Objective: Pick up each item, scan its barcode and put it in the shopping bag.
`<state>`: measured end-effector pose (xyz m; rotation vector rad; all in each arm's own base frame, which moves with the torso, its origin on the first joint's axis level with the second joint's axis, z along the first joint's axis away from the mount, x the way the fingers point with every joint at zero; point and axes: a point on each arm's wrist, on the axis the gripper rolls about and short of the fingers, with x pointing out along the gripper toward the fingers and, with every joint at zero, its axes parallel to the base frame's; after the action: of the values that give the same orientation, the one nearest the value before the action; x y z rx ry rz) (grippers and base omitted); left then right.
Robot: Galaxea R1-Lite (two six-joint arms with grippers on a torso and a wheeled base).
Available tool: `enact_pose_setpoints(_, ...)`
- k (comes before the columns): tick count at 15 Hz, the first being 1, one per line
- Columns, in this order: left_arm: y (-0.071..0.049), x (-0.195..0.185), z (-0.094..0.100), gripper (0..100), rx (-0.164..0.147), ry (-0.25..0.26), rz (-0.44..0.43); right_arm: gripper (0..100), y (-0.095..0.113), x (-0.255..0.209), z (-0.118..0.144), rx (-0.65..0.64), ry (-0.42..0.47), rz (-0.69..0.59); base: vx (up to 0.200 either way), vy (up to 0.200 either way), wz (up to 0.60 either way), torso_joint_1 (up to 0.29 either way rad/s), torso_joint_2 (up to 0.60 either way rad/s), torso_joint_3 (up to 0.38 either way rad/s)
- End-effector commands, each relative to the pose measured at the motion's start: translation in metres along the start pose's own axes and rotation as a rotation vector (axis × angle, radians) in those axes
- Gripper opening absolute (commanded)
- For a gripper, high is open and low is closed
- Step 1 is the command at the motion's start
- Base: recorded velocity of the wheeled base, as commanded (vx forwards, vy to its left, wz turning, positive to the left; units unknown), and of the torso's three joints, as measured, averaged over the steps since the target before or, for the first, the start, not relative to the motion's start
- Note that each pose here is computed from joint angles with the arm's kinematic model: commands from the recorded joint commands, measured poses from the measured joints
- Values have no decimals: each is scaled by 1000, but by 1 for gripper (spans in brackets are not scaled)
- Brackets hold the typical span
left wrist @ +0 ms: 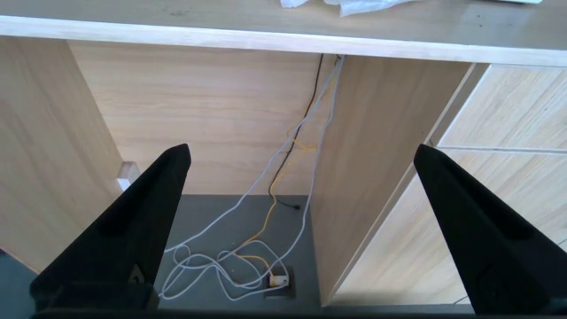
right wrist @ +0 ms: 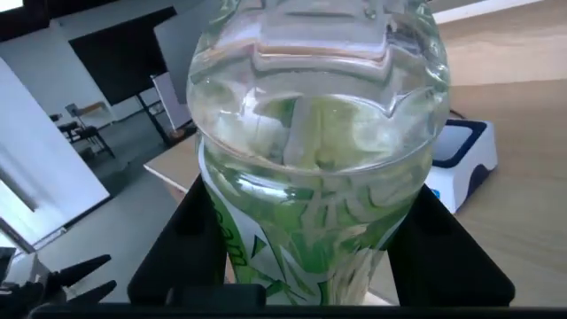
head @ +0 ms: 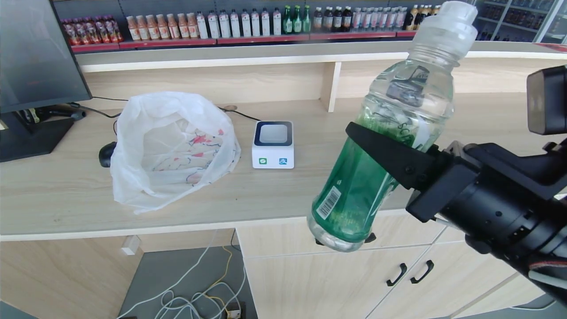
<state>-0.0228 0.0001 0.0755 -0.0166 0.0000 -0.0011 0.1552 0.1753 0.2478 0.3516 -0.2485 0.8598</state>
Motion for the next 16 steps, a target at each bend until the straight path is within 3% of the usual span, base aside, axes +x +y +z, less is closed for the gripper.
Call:
enact_pose_setpoints(1, 0, 0, 0, 100, 0, 0, 1, 0, 0, -8, -7, 22, 25, 54, 0, 0, 0, 0, 0, 0)
enact_pose_setpoints(6, 0, 0, 0, 100, 0, 2, 0, 0, 3, -14, -12, 188, 50, 246, 0, 0, 0, 0, 0, 0)
enact_pose_setpoints(10, 0, 0, 0, 100, 0, 0, 0, 0, 2, -6, -13, 352, 18, 311, 0, 0, 0, 0, 0, 0)
enact_pose_setpoints(16, 0, 0, 0, 100, 0, 2, 0, 0, -10, 22, -27, 479, 18, 324, 0, 0, 0, 0, 0, 0)
